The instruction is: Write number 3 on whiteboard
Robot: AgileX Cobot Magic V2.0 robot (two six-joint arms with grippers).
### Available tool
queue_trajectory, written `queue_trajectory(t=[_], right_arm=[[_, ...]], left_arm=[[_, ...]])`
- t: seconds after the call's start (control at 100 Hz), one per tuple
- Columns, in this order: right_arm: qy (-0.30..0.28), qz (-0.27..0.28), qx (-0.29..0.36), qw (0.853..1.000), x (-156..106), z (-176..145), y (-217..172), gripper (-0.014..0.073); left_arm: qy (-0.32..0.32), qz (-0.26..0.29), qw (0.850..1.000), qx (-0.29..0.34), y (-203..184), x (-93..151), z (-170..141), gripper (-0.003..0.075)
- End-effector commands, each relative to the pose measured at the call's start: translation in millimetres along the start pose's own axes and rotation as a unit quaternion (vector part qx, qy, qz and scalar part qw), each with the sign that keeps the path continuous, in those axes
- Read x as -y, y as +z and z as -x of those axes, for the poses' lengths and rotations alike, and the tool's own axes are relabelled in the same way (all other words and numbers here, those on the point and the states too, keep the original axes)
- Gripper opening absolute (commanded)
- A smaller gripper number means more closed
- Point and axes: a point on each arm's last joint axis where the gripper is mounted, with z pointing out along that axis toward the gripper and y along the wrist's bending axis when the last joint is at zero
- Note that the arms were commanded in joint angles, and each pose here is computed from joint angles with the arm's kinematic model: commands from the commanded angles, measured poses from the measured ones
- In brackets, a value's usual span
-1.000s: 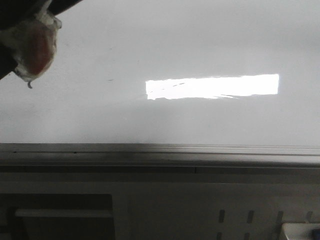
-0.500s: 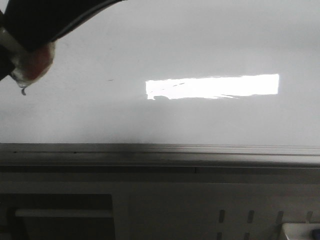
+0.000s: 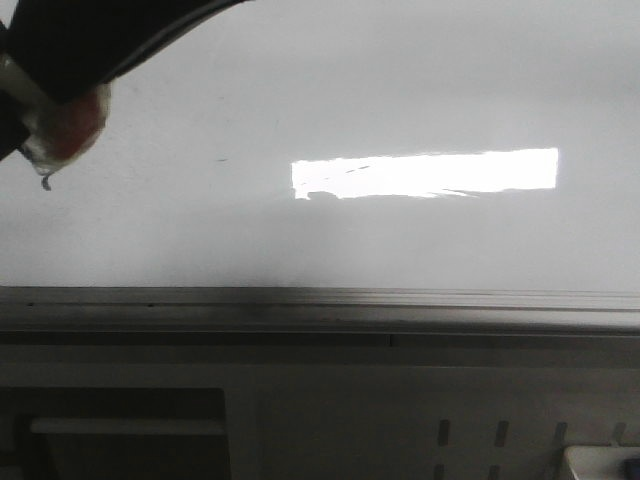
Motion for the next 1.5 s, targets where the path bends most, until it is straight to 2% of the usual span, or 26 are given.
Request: queue_trajectory(t=[0.0,0.04,0.05,0.06,0.14,0.21,0.26,0.4,0.49,0.6,0.7,0.8,0.88,0.93,1.04,1.2,1.49], right_arm=[[0.020,-0.015,0.047,0.999,2,16,-13,-0.0050],[0.020,-0.017,0.049,0.998,3,16,-13,-0.0050],[0.020,-0.019,0.050,0.998,3,17,-13,-0.0050],[0.020,-0.019,0.050,0.998,3,17,-13,-0.0050],[0.020,-0.026,0.055,0.998,5,17,-13,-0.0050],[0.020,-0.033,0.062,0.997,6,19,-15,-0.0050],[0.020,-0.039,0.068,0.997,7,20,-16,-0.0050],[0.023,-0.062,0.081,0.995,13,21,-25,-0.0050],[0.031,-0.085,0.085,0.992,24,19,-34,-0.0050],[0.042,-0.121,0.093,0.987,39,15,-50,-0.0050],[0.055,-0.158,0.098,0.981,53,11,-66,-0.0050],[0.066,-0.188,0.092,0.976,67,4,-75,-0.0050],[0.075,-0.202,0.087,0.973,74,-1,-78,-0.0050],[0.078,-0.212,0.088,0.970,78,-3,-80,-0.0050],[0.079,-0.230,0.096,0.965,83,-3,-82,-0.0050],[0.078,-0.246,0.106,0.960,86,-1,-83,-0.0050],[0.087,-0.238,0.086,0.964,91,-9,-68,-0.0050]], left_arm=[[0.015,0.035,0.998,0.053,-12,-6,15,0.0061],[0.013,0.036,0.998,0.057,-12,-6,16,0.0123],[0.013,0.037,0.998,0.058,-13,-7,17,0.0166],[0.013,0.037,0.998,0.058,-13,-7,17,0.0166],[0.011,0.039,0.997,0.063,-15,-8,19,0.0336],[0.007,0.045,0.997,0.068,-19,-8,20,0.0424],[0.000,0.053,0.996,0.075,-23,-7,21,0.0453],[0.007,0.081,0.992,0.096,-41,-1,23,0.0454],[-0.024,0.112,0.986,0.121,-60,5,22,0.0453],[-0.075,0.160,0.973,0.145,-87,16,16,0.0435],[-0.118,0.219,0.956,0.155,-107,29,3,0.0377],[-0.167,0.290,0.928,0.166,-120,42,-13,0.0300],[-0.210,0.336,0.899,0.189,-127,58,-27,0.0241],[-0.235,0.349,0.884,0.205,-127,66,-34,0.0209],[-0.260,0.365,0.863,0.232,-121,82,-46,0.0127],[-0.268,0.365,0.855,0.251,-108,94,-58,-0.0022],[-0.286,0.347,0.855,0.258,-98,96,-62,-0.0020]])
